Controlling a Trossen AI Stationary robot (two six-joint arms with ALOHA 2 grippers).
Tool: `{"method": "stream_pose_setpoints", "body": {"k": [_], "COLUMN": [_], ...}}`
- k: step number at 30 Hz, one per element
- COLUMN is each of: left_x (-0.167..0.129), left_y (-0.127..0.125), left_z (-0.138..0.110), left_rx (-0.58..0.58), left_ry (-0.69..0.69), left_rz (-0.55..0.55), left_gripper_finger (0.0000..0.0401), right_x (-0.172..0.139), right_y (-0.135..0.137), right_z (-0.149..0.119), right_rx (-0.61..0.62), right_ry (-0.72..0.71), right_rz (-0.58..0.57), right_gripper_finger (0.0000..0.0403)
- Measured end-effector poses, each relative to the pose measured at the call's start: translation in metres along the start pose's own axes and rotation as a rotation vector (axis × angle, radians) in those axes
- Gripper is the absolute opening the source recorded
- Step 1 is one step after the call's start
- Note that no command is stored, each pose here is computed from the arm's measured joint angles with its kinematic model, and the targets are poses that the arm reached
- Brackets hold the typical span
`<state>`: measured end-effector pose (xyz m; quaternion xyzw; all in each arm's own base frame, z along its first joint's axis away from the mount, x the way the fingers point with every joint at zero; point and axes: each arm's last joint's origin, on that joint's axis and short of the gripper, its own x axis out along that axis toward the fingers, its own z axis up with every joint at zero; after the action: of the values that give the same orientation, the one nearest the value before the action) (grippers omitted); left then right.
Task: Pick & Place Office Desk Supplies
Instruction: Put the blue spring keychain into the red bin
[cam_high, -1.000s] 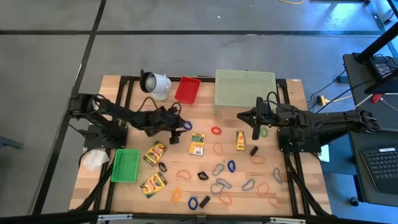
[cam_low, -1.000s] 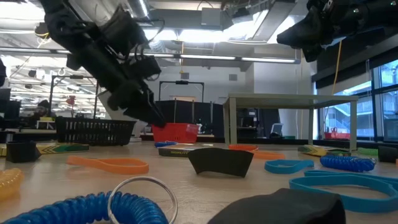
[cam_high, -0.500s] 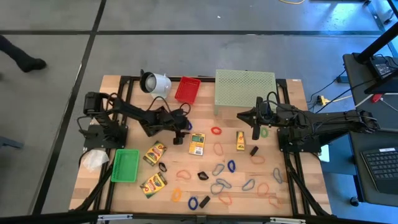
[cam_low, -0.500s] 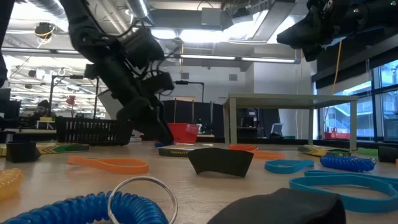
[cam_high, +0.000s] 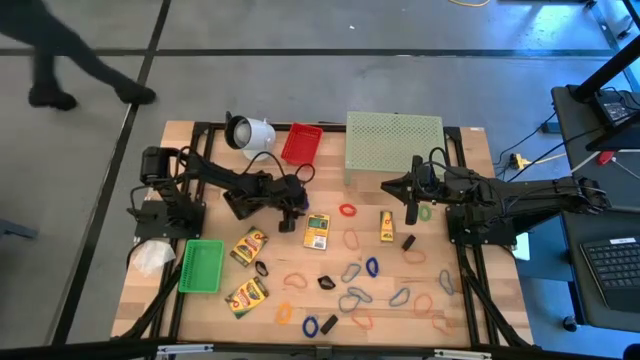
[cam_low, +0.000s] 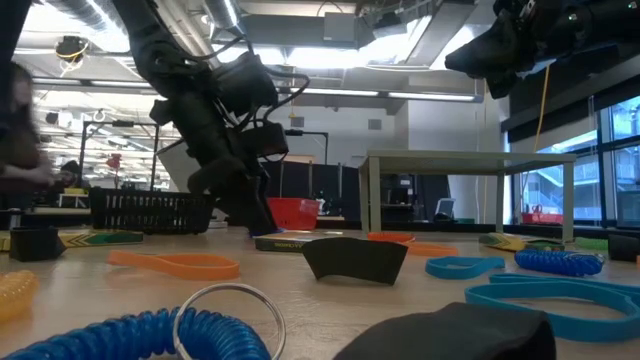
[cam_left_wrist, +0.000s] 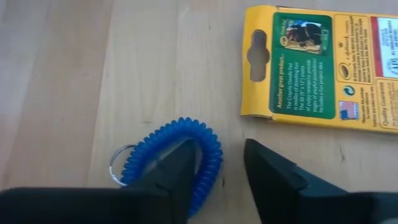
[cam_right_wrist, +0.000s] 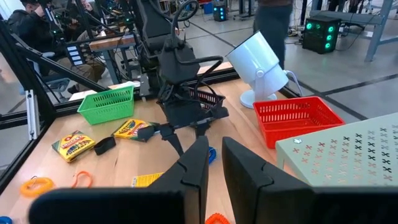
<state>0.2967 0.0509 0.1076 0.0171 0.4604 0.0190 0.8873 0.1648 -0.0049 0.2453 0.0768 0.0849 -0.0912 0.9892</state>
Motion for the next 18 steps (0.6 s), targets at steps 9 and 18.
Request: {"method": "stream_pose_setpoints", "body": {"k": [9,18], "left_x": [0.001,-0.013], "left_y": [-0.001,-0.003], "left_z": [-0.001,0.014], "left_rx": [-0.048,-0.048], "left_ry": [0.004,-0.138], "left_rz": [-0.025,-0.001], "left_gripper_finger": [0.0015,0.0023], "right_x": [0.0,0.0], "right_y": [0.0,0.0], "right_z": [0.0,0.0], "right_rx": [0.0,0.001], "right_ry": [0.0,0.0], "right_rz": [0.0,0.0], "right_gripper_finger": [0.0049,0.0049]}}
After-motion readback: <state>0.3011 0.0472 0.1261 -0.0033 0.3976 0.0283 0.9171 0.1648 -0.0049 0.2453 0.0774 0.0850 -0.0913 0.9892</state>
